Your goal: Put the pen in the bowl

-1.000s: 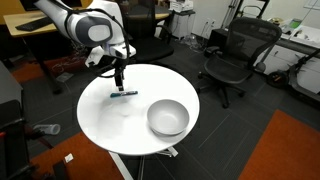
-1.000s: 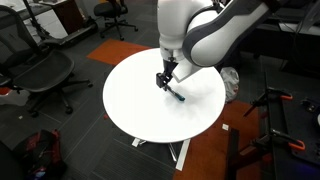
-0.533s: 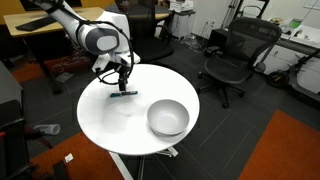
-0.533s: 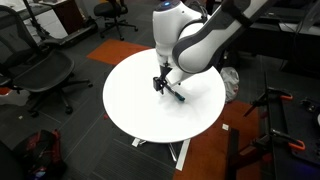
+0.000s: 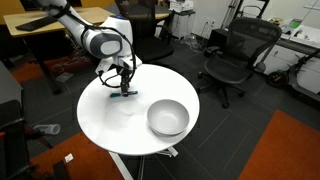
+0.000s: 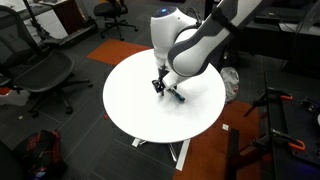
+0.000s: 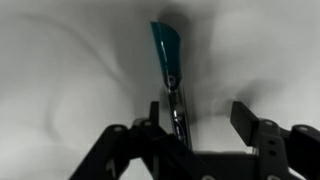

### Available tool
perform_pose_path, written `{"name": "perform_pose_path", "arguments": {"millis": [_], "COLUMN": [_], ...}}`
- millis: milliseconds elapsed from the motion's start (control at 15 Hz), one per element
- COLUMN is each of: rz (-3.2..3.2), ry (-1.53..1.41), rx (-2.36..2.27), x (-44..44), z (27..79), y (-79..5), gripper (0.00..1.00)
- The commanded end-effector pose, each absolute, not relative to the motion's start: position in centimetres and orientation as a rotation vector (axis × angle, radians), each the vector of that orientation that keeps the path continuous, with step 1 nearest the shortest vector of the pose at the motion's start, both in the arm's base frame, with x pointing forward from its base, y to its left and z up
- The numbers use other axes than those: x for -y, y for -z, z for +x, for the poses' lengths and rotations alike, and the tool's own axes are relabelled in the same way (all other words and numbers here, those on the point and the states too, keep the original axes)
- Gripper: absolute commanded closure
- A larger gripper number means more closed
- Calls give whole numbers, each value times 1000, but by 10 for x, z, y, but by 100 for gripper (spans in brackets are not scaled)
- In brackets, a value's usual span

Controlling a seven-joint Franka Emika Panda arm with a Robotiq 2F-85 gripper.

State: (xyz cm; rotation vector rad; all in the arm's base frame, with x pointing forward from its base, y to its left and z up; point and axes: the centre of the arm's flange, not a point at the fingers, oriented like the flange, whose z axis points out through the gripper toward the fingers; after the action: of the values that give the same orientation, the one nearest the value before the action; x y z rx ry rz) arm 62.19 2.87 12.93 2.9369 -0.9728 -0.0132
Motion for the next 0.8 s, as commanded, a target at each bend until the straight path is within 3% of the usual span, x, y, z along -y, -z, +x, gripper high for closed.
{"name": "perform_pose_path", "arguments": {"millis": [0, 400, 733], "rz": [2943, 2935, 2912], "ry": [-9, -10, -110], "rx": [986, 1000, 1035], "x": [-26, -28, -13], "z": [628, 623, 613], "y": [-130, -147, -215], "gripper": [58, 99, 95]}}
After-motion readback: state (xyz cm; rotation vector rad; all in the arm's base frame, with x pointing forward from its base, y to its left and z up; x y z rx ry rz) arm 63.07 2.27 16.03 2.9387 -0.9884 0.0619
